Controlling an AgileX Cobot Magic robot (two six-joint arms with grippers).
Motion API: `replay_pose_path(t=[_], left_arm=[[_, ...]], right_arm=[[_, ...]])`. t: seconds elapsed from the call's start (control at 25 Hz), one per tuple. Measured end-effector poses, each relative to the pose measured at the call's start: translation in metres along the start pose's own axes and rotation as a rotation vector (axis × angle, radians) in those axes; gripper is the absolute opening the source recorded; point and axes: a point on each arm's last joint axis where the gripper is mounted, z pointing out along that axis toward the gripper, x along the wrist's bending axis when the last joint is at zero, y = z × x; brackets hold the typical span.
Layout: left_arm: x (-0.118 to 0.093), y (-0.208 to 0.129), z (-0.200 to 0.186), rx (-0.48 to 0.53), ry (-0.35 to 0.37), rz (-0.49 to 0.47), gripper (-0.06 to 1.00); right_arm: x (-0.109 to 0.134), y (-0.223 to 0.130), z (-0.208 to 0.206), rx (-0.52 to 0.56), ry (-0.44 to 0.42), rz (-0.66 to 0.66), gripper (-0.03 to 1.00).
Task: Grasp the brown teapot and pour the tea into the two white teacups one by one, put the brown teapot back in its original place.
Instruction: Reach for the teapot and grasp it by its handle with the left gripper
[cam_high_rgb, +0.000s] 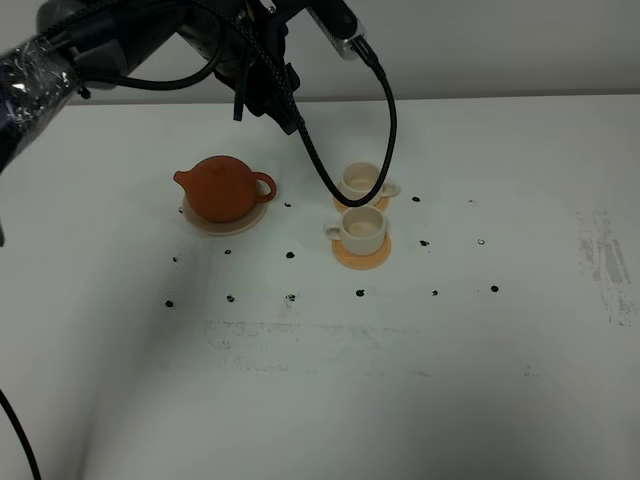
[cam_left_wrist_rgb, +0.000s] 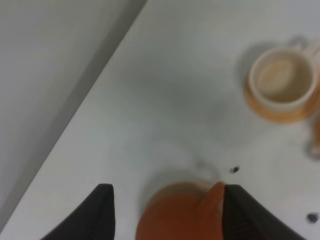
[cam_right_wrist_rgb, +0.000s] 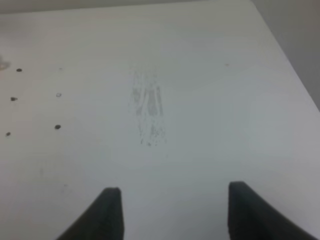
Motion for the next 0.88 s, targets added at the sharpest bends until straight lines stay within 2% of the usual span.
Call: replay_pose_path(t=[0.24,0.36,0.6,0.76,0.88], left_arm=[[0.007,-0.005,0.025,0.003,-0.036,0.013,0.48],[0.002,-0.008,0.038,0.008,-0.053,0.008,0.48],[-0.003,-0.003,0.043,-0.053,-0.092,-0.020,0.48],[-0.013,-0.014,0.053,-0.043,-0.111,-0.007,0.48],[-0.020,-0.025,0.052,-0.072,-0.085,0.016,0.48]], right_arm=[[0.000,0.000,0.000,0.000,0.000,0.000,0.45],[0.000,0.000,0.000,0.000,0.000,0.000,0.45],[0.000,0.000,0.000,0.000,0.000,0.000,0.45],[0.000,0.000,0.000,0.000,0.000,0.000,0.45],[0.000,0.000,0.000,0.000,0.000,0.000,0.45]])
